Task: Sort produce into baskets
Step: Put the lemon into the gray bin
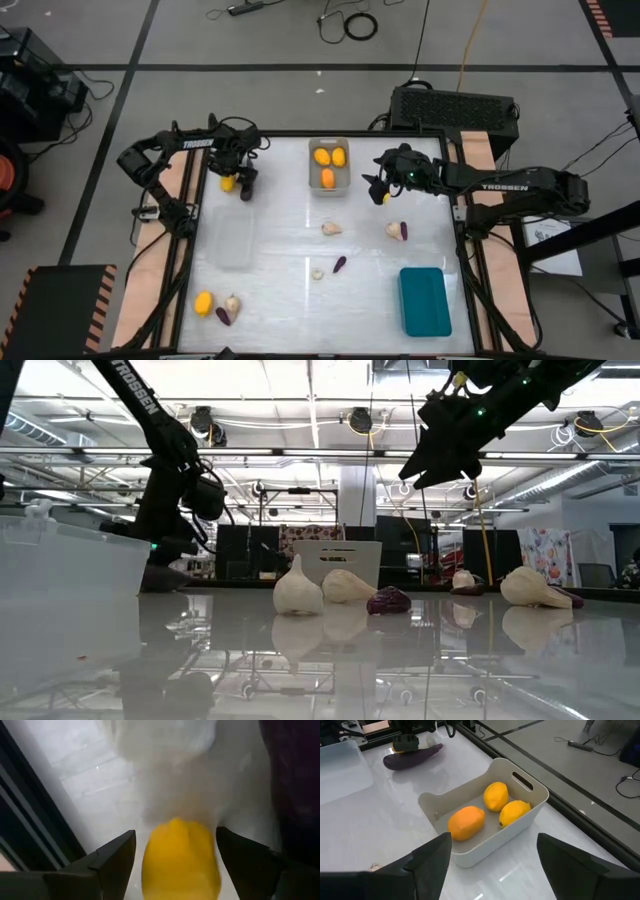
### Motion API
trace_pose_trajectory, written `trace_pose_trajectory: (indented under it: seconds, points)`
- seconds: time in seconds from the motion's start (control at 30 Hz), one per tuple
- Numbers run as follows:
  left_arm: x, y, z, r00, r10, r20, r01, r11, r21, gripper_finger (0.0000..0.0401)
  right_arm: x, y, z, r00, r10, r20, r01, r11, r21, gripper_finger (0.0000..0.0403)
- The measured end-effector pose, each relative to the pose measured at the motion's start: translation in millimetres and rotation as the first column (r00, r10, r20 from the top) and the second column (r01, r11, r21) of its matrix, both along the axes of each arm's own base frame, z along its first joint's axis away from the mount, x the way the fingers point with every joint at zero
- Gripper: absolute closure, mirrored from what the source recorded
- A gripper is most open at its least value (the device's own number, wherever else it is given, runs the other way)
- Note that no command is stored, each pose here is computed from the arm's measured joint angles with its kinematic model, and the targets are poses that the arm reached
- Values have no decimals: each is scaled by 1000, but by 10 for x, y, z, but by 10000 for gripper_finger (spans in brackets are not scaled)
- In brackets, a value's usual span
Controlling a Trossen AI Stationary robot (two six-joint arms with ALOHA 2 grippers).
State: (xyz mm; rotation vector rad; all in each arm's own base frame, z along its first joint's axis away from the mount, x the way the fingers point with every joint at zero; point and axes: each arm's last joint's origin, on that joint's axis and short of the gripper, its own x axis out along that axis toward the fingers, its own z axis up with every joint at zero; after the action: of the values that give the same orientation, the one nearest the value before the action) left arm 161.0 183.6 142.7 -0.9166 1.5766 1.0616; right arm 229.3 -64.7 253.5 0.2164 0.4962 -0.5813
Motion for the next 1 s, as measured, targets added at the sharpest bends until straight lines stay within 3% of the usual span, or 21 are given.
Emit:
trace_pose_trajectory:
  seconds: [0.37,0.73,1.0]
  points:
    - [-9,-8,-5,1000,-16,-9,16,1000,-8,119,0,0,0,1000,0,0,0,1000,-1,117]
    - [6,3,-9,999,-34,8,34,999,0,217,-3,0,-4,1000,0,-6,0,1000,0,117]
    - [34,-43,32,991,-134,14,134,991,-1,223,-4,1,-7,1000,0,-9,0,1000,1,117]
